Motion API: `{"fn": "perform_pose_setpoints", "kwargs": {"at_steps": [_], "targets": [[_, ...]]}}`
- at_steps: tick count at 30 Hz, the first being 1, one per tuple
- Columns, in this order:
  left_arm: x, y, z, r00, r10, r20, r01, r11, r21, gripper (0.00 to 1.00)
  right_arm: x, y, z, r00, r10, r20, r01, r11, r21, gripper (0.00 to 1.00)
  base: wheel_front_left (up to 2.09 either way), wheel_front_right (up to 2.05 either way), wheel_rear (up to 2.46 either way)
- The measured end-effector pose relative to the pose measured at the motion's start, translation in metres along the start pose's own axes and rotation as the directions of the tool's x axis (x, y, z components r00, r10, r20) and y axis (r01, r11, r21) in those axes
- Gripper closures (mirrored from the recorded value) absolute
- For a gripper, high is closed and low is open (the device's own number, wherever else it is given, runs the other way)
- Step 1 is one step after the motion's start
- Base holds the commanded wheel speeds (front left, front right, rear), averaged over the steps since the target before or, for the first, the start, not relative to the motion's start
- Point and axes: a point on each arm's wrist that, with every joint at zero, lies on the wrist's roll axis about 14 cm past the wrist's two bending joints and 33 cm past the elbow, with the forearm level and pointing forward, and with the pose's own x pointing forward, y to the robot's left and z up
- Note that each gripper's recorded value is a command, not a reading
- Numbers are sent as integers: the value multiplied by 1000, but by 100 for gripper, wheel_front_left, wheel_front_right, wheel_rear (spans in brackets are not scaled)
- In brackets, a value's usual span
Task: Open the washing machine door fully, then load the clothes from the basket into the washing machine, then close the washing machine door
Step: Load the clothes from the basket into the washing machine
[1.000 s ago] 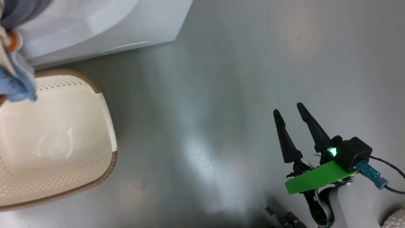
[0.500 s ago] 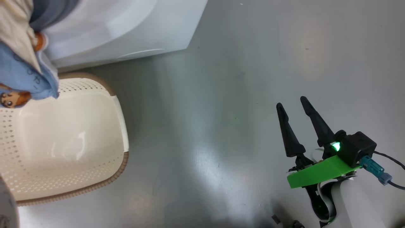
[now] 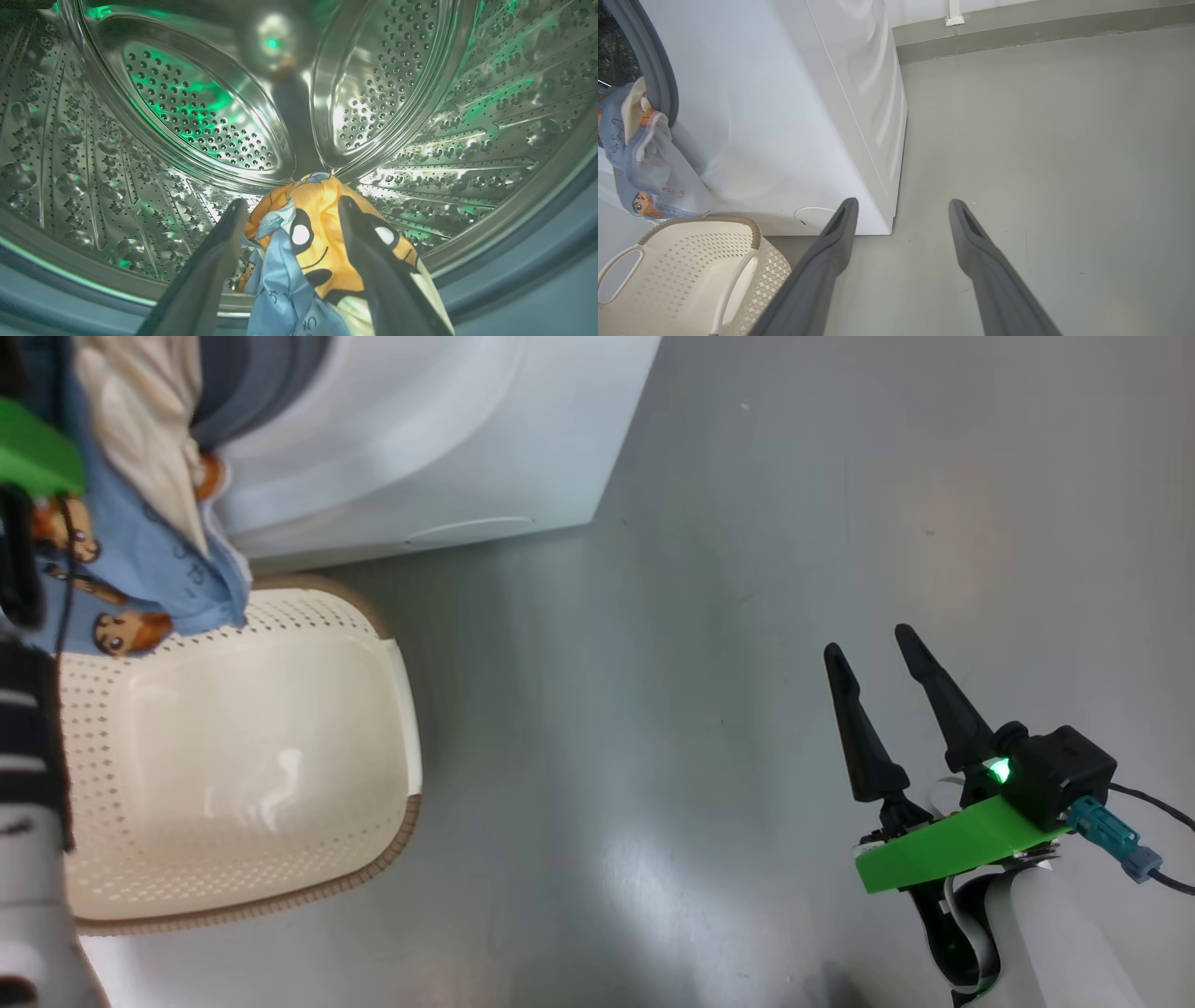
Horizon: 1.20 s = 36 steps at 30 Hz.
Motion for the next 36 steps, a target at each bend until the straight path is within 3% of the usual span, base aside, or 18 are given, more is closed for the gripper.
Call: {"fn": "perform_pose_setpoints", "kwargs": {"at_steps": [19,36], "targets": [[-88,22,14,997,55,53,-55,998,-5,0,-5,20,24,997,54,53,-53,999,-4,0,0,0,0],[-164,33,-20,985,165,-47,-168,983,-68,0,-6,29,26,995,79,55,-79,997,-2,0,0,0,0]]}}
